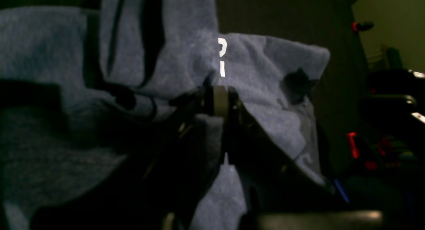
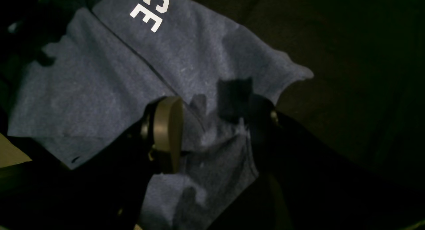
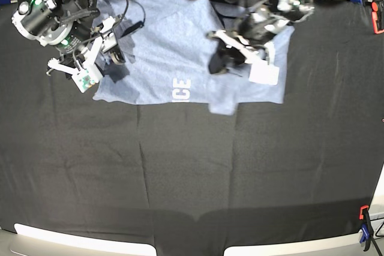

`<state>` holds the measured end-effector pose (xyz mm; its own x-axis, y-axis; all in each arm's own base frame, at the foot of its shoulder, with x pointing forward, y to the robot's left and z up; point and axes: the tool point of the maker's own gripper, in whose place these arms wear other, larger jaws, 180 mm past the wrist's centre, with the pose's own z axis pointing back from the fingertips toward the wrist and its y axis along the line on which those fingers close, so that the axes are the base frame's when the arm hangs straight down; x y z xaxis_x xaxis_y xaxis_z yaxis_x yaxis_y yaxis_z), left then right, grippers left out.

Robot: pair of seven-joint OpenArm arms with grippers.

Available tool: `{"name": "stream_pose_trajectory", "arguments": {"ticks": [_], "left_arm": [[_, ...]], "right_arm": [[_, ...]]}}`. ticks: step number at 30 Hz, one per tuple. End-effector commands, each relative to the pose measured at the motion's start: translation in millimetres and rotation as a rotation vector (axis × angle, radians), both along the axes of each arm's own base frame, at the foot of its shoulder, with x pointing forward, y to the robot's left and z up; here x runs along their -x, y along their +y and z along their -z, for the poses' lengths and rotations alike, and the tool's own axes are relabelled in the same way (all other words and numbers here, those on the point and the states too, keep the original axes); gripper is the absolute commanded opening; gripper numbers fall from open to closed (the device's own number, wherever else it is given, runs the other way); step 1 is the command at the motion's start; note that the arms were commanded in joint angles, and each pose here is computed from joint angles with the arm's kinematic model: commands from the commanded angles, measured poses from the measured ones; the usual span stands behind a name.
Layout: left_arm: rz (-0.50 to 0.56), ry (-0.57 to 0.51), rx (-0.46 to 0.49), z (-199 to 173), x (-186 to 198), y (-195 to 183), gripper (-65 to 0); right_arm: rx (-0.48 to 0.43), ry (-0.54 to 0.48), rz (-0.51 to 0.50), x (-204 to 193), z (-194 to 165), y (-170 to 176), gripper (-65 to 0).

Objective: Layout the t-shirt on the table in an organized manner, then fold the t-shirt properly
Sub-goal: 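Fold the strip end with the left gripper toward the right gripper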

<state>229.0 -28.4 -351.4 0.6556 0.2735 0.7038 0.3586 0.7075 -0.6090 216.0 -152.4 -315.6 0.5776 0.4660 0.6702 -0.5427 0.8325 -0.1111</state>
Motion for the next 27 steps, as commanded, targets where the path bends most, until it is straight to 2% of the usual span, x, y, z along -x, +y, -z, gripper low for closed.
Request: {"name": "stream_pose_trajectory", "arguments": {"ticks": [1,3,5,7,9,10,13,15,18,21,27], "left_arm": [[-0.006,-0.050,0.040,-16.2,-7.4,-4.6,-65.0],[0.011,-0.061,0.052,-20.5,-8.5,-10.9,-65.0],[0.051,-0.084,0.098,-30.6,-6.4,-22.9,-51.4],[0.144,-0.146,0.193,-51.6,3.0,-40.0,-39.8],[0.267,-0.206,0.271,-71.4,16.2,-53.2,-38.3],[0.309,-0.219,0.276,-76.0,19.3,-55.6,-38.3],[0.340,-0.243,0.198,-80.6,13.4,-45.3,-38.3],[0.297,-0.287,0.146,-89.3,3.7,-25.6,-38.3],[0.199,-0.325,-0.011,-87.0,-12.4,14.0,-38.3],[0.132,-0.268,-0.116,-67.6,-17.4,45.3,-38.3],[0.146,-0.180,-0.171,-42.2,7.1,62.7,-38.3]], "right_arm": [[-0.008,-0.039,-0.013,-4.6,-9.6,1.8,-34.3],[-0.008,-0.039,-0.012,-4.7,-9.6,1.8,-34.3],[-0.008,-0.040,-0.012,-4.8,-9.7,1.8,-34.3],[-0.009,-0.041,-0.012,-4.9,-9.8,1.9,-34.3],[-0.009,-0.041,-0.012,-5.0,-9.9,1.9,-34.3],[-0.009,-0.041,-0.012,-4.9,-9.9,1.8,-34.3],[-0.009,-0.041,-0.013,-5.0,-9.9,1.8,-34.3],[-0.009,-0.041,-0.013,-5.0,-9.9,1.8,-34.3],[-0.009,-0.041,-0.013,-4.9,-9.9,1.8,-34.3],[-0.009,-0.041,-0.013,-5.0,-9.9,1.9,-34.3],[-0.013,-0.042,-0.013,-5.0,-10.2,2.5,-34.3]]}}
